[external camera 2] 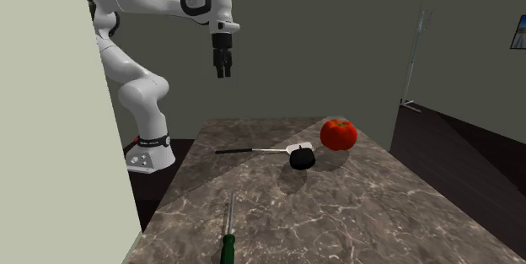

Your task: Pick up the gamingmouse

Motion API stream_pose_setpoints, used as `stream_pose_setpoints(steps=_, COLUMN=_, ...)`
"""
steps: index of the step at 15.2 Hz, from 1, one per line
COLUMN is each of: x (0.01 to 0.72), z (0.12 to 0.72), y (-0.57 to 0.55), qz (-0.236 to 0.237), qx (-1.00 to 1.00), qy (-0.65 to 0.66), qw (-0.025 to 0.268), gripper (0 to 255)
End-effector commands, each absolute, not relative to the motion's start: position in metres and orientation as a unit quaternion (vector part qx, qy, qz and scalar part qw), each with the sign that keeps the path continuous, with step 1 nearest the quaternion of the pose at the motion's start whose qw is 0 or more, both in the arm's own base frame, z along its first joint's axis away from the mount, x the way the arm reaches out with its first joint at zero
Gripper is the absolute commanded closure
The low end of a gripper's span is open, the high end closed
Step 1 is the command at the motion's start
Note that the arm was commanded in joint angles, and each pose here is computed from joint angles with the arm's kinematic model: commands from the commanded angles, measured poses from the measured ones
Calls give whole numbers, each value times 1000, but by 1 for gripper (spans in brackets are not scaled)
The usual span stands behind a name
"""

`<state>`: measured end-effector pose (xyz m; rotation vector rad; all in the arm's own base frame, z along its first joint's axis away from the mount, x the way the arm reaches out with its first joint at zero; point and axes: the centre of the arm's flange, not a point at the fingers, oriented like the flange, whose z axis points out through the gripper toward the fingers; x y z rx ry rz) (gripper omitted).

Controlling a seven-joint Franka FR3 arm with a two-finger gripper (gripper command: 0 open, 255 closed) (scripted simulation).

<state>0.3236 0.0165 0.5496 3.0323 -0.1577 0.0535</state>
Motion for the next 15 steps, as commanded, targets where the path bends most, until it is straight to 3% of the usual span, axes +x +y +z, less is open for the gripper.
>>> stream_pose_setpoints(steps=1, x=324, z=550, y=16, qz=18, qx=997, qy=-52, qw=52, gripper=0)
stream_pose_setpoints(steps=15, x=455, z=485, y=-70, qz=82, qx=953, qy=-290, qw=41, gripper=0)
